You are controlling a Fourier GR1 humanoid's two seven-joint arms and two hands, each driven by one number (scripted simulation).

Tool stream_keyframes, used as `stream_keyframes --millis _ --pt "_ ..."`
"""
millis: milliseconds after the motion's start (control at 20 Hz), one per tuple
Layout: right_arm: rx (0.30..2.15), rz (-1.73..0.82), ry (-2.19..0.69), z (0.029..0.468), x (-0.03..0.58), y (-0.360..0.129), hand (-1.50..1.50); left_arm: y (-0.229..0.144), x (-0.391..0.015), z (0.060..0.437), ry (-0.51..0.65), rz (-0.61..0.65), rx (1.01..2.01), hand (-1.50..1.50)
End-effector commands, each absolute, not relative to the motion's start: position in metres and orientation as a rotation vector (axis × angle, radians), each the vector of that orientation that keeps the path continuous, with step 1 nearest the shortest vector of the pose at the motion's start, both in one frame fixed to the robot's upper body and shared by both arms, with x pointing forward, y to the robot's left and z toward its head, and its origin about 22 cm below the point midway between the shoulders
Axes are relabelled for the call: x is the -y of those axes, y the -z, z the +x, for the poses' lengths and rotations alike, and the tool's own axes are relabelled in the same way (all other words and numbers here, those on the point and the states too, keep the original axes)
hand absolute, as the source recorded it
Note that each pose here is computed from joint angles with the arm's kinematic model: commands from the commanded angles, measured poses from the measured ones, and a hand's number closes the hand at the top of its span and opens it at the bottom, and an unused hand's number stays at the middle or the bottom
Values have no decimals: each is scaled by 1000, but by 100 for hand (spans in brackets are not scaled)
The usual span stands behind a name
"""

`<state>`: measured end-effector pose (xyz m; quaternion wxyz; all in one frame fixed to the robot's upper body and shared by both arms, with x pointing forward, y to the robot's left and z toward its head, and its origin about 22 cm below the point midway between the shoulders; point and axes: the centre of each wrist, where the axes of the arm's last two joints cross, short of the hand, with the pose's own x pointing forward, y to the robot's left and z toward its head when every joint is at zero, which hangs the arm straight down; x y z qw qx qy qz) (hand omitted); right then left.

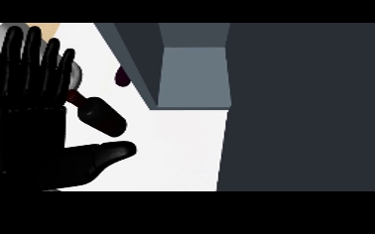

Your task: Pick up the wine, place it into the cabinet and close the cabinet

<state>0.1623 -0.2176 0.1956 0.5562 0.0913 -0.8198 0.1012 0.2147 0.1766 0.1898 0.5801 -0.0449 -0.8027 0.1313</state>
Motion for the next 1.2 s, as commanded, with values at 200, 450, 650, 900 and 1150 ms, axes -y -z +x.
stream_keyframes --millis 200,450,650,900,1150 --pt "1970 251 -251 132 216 -213 -150 -167 -212 218 -349 56 1851 -150" --pt "1992 252 -203 131 209 -215 -150 -151 -241 226 -392 120 1837 -150" --pt "1974 275 -227 135 218 -200 -150 -130 -274 221 -416 143 1802 -150" --pt "1971 270 -244 132 216 -207 -150 -104 -286 233 -409 171 1763 -150" --pt "1980 276 -224 135 215 -212 -150 -77 -293 252 -402 176 1712 -150"
